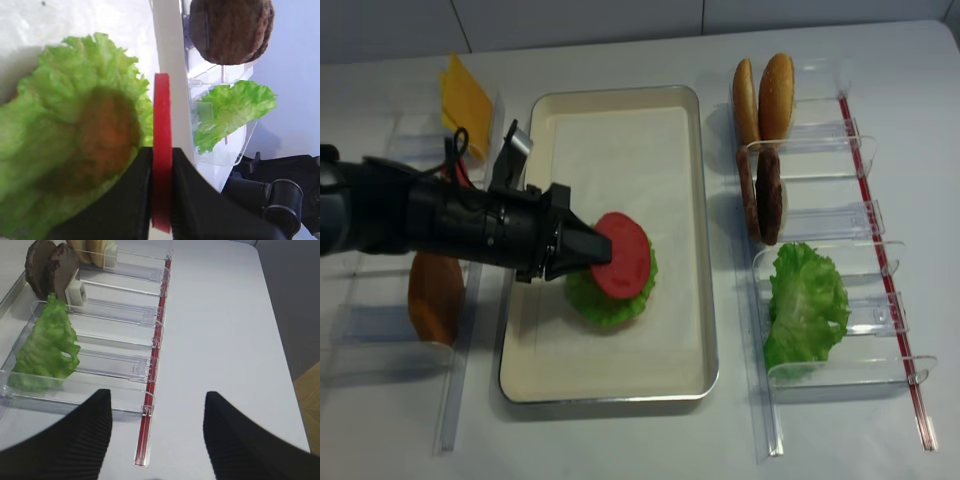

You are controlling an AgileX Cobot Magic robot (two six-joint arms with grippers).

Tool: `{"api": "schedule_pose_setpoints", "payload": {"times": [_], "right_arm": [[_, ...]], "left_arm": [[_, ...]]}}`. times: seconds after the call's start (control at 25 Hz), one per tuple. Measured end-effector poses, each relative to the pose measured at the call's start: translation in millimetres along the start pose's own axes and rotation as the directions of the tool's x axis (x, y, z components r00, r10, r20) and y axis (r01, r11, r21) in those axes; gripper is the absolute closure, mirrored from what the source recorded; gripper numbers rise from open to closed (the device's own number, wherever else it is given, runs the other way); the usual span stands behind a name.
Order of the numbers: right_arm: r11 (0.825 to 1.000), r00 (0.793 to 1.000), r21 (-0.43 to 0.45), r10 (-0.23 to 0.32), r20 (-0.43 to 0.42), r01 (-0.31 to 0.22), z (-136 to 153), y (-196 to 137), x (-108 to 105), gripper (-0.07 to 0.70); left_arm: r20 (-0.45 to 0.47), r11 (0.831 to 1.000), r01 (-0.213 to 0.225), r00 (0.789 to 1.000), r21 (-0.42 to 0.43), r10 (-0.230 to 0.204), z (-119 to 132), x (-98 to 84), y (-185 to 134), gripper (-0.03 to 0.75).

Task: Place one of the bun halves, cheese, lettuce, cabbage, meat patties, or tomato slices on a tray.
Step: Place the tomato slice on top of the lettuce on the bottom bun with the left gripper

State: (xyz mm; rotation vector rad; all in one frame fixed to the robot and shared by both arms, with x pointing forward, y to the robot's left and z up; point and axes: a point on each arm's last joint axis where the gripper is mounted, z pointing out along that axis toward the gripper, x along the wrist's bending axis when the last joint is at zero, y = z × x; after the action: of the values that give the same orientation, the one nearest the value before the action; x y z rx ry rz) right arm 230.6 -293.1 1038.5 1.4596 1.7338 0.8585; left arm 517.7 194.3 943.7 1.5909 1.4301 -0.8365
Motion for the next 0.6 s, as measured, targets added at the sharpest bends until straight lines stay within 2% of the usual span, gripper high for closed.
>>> {"api": "schedule_pose_setpoints", "payload": {"times": [0.12,0.44,0.6], "right_arm": [[1.000,1.000,0.000,0.000,0.000,0.000,0.0,0.0,0.0,0.227],[1.000,1.000,0.000,0.000,0.000,0.000,0.0,0.0,0.0,0.227],[1.000,1.000,0.000,0.000,0.000,0.000,0.0,0.0,0.0,0.227]], "left_arm": [[0.000,1.000,0.014,1.000,0.005,-0.014,2.3,4.2,1.3,0.646],[-0.013,1.000,0.016,1.000,0.000,-0.016,2.8,6.4,2.3,0.646],[-0.033,0.999,0.035,0.999,-0.011,-0.035,2.8,8.3,3.2,0.646]]}}
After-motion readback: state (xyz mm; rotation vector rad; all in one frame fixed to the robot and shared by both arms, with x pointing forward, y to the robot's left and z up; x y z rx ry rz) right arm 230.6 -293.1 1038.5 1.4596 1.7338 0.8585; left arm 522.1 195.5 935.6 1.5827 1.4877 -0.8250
